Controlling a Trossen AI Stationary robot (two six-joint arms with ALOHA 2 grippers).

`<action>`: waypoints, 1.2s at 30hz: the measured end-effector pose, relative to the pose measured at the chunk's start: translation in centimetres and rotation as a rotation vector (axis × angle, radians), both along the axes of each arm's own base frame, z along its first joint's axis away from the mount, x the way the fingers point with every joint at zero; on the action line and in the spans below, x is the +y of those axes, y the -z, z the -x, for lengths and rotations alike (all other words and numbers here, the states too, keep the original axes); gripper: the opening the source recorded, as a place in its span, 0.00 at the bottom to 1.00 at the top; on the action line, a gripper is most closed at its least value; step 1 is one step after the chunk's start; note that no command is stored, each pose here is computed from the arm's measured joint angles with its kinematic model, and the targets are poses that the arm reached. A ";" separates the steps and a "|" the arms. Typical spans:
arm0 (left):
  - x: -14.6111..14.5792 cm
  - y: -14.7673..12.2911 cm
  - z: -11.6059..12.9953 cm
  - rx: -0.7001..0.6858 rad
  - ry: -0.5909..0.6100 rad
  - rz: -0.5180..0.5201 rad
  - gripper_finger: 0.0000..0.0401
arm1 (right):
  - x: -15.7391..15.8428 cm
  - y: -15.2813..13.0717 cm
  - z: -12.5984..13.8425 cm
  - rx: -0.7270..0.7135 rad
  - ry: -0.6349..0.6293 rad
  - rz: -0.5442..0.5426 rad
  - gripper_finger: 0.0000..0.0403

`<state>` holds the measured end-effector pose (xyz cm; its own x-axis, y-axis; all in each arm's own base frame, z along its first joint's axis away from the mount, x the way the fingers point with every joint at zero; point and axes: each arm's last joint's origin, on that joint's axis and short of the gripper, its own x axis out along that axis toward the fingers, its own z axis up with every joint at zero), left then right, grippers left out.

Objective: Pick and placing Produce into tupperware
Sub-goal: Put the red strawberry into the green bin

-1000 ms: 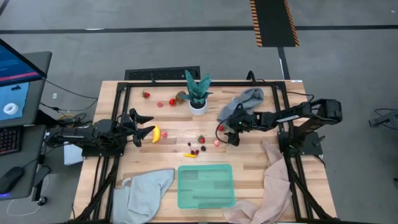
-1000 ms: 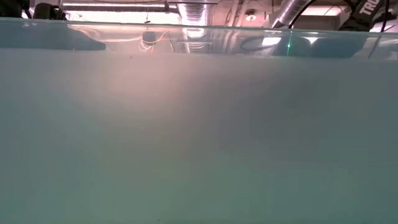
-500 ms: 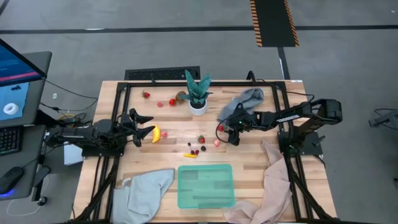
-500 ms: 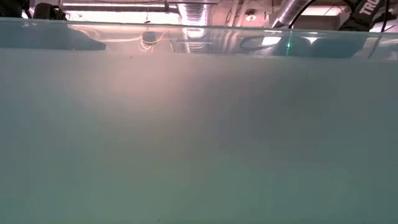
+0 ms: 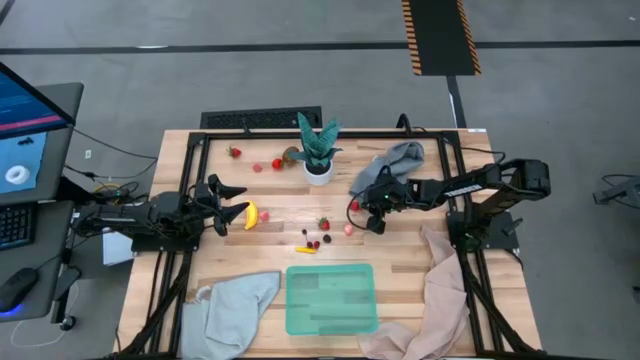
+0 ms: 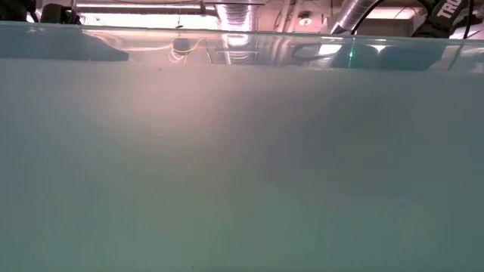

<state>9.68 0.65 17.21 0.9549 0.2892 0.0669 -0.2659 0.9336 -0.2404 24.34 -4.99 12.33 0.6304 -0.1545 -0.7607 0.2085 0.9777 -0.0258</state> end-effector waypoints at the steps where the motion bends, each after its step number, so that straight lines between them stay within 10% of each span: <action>1: 0.0 0.0 0.0 0.000 0.000 0.000 0.59 | 0.0 0.0 0.0 0.000 0.000 0.000 0.11; 19: 0.0 0.0 0.0 -0.001 -0.007 0.001 0.59 | 0.6 -1.4 -1.4 -0.086 -0.015 0.029 0.06; 36: 0.1 0.0 0.0 -0.002 -0.025 0.002 0.59 | 8.8 -7.2 -5.6 -0.236 -0.300 0.013 0.05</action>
<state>9.65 0.72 17.22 0.9473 0.3131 0.0678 -0.2888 0.9262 -0.2425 29.95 3.83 19.54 0.8065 0.0550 -0.5886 -0.0854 0.9961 -0.0240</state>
